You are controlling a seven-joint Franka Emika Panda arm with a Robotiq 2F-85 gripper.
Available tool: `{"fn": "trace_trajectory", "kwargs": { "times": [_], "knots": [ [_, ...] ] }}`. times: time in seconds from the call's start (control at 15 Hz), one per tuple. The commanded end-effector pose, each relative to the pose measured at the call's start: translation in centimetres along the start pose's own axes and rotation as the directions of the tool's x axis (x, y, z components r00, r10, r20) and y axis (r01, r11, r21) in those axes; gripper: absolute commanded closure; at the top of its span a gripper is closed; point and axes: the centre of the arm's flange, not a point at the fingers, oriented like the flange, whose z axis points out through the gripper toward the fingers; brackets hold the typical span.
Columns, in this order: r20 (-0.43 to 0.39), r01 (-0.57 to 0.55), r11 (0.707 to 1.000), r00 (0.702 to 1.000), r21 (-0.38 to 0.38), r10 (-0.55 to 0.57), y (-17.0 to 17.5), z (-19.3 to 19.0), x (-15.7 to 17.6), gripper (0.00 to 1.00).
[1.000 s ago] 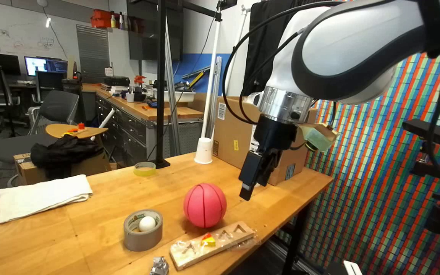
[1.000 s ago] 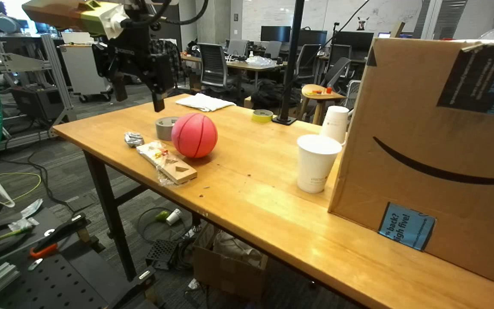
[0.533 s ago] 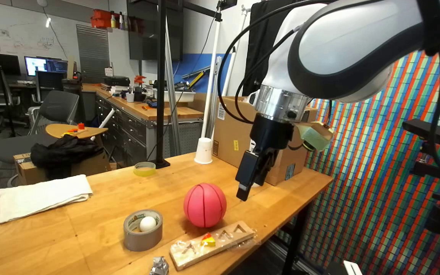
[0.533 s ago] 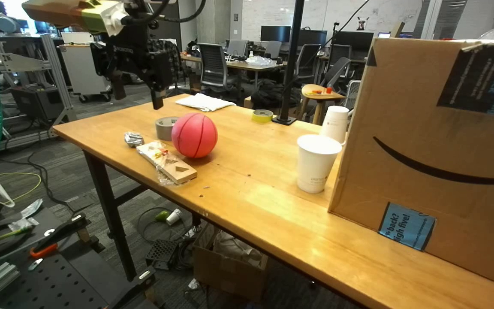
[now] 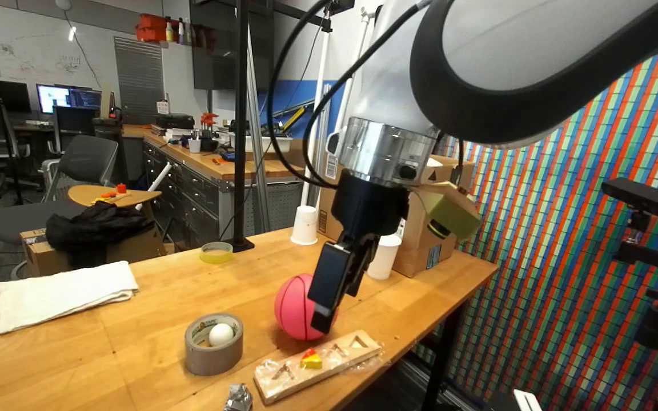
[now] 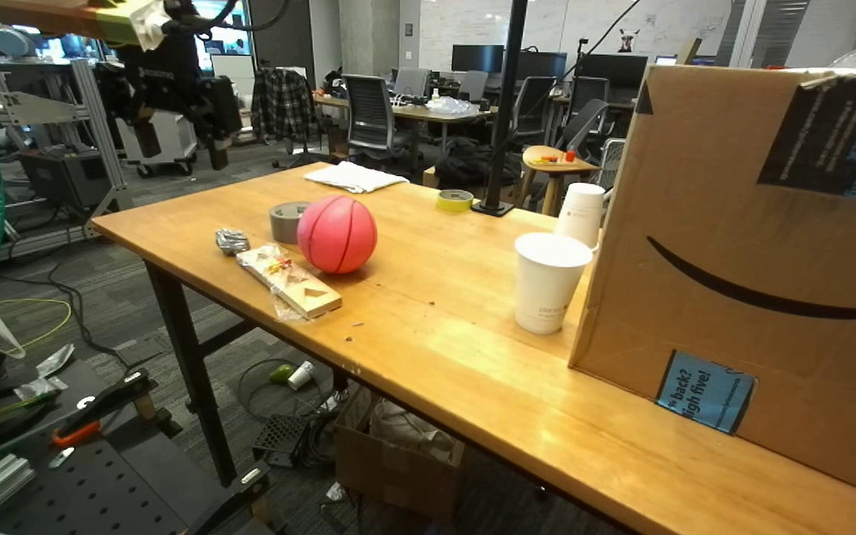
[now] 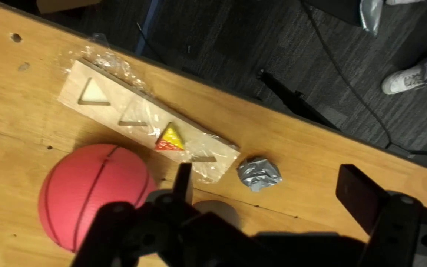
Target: Move the seal tape and pick up the white ball and put it in the cup, then pick up the red ball and place it on the seal tape
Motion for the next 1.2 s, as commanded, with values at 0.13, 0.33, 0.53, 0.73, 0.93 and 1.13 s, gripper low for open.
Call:
{"fn": "trace_trajectory", "kwargs": {
  "times": [0.13,0.33,0.53,0.73,0.93,1.13],
  "knots": [
    [0.009,0.035,0.999,0.999,0.03,-0.035,-9.1,-0.2,4.4,0.0],
    [0.02,0.077,0.997,0.997,0.024,-0.077,-13.1,-0.2,7.0,0.0],
    [0.022,0.141,0.99,0.99,0.028,-0.142,-16.5,-0.4,10.9,0.0],
    [0.026,0.222,0.975,0.974,0.027,-0.223,-18.6,-0.8,15.4,0.0],
    [0.029,0.285,0.958,0.958,0.01,-0.286,-18.5,-0.7,19.0,0.0],
    [0.049,0.304,0.953,0.952,-0.003,-0.303,-16.5,0.4,21.8,0.0]
  ]
}}
